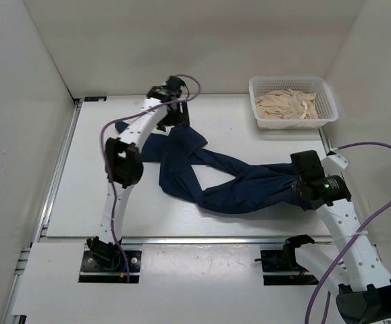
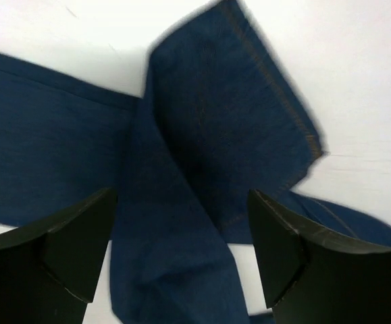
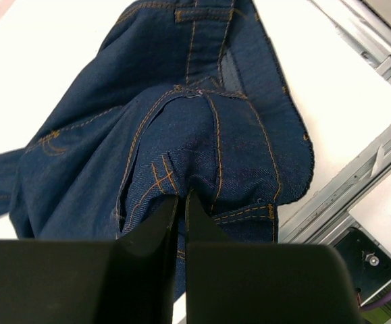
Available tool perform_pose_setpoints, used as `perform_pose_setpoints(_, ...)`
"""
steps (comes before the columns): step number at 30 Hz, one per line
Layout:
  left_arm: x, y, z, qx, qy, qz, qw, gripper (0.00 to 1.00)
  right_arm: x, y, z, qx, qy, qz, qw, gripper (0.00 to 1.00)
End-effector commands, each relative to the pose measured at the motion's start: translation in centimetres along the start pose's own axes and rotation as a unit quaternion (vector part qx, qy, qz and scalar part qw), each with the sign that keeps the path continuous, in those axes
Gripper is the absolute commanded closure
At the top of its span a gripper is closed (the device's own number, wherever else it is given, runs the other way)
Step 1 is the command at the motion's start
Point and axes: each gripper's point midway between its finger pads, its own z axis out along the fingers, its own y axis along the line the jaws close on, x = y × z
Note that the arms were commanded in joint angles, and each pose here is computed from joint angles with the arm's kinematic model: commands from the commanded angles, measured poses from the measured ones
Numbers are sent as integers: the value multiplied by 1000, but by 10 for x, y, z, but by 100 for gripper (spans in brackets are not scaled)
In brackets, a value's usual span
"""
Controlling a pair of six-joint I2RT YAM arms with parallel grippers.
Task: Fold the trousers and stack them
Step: Flatten the trousers out
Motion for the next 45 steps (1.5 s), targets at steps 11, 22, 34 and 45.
perform_pose_setpoints(11, 32, 16, 34, -80, 49, 21, 995, 84, -1, 12, -11, -47, 9, 9, 999, 100)
perform_pose_setpoints(22, -114, 33, -140, 146, -138, -97, 975, 90, -108, 101, -11, -77, -92, -30, 992, 100)
perform_pose_setpoints(34, -35, 181, -281, 88, -237, -227, 940, 90, -150, 95, -65, -141, -149, -24, 979, 100)
perform_pose_setpoints(45, 125, 227, -181, -12, -93, -297, 950, 16, -9, 2, -19, -57, -13, 27, 998, 7)
